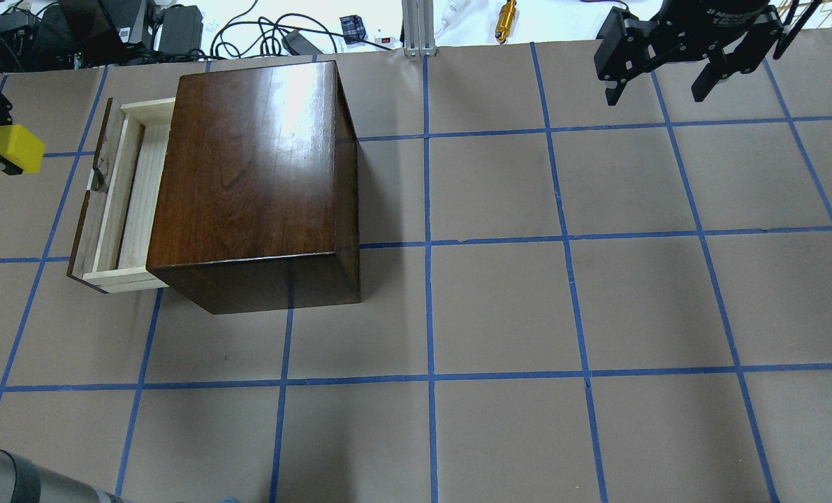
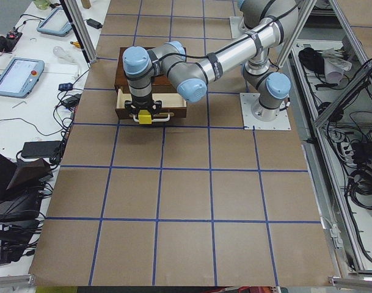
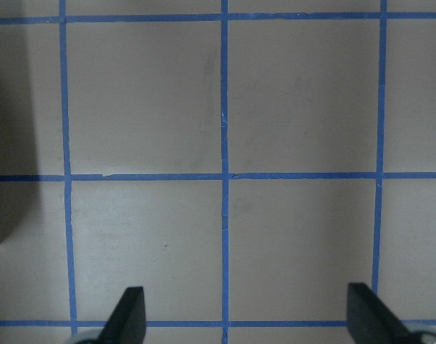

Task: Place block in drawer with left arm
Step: 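Lift the yellow cube and carry it over the open drawer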

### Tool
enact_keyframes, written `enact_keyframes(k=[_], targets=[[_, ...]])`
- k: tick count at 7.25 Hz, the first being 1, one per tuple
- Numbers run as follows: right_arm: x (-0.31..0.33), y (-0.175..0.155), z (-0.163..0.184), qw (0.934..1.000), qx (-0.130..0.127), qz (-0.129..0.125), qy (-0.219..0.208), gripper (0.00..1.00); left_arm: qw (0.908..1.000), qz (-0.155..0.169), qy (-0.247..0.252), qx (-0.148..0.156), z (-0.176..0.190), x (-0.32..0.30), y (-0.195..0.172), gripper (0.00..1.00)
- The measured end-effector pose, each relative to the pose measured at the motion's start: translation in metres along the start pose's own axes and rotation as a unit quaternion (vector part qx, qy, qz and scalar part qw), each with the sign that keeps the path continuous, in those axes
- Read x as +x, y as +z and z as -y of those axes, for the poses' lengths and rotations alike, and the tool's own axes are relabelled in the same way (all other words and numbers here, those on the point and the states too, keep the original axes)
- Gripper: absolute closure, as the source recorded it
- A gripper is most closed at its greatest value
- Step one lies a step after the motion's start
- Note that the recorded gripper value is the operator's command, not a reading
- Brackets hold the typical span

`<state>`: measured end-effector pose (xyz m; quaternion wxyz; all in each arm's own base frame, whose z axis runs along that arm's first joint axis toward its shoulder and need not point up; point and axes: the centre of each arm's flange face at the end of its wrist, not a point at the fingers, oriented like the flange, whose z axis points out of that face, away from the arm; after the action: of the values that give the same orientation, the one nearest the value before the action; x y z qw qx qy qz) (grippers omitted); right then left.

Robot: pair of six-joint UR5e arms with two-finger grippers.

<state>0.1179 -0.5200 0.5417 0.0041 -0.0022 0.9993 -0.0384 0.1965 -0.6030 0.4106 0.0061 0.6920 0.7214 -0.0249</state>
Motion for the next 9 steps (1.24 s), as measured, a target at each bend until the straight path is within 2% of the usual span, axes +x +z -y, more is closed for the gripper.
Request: enact_keyframes(k=[2, 4, 9], targets=[[0.000, 0.000, 0.000, 1.0000, 0.000, 0.000, 0.001, 0.00, 0.9999, -0.009, 0.002, 0.006, 0.057, 0.000, 0.007, 1.00], [0.000, 0.000, 0.000, 1.0000, 0.000, 0.000, 0.000, 0.00, 0.9998, -0.016, -0.006, 0.012, 0.094, -0.001, 0.021, 1.00], [0.000, 0.000, 0.000, 1.0000, 0.000, 0.000, 0.000, 0.00, 0.9993, -0.031, -0.006, 0.018, 0.105, 0.001, 0.050, 1.00]])
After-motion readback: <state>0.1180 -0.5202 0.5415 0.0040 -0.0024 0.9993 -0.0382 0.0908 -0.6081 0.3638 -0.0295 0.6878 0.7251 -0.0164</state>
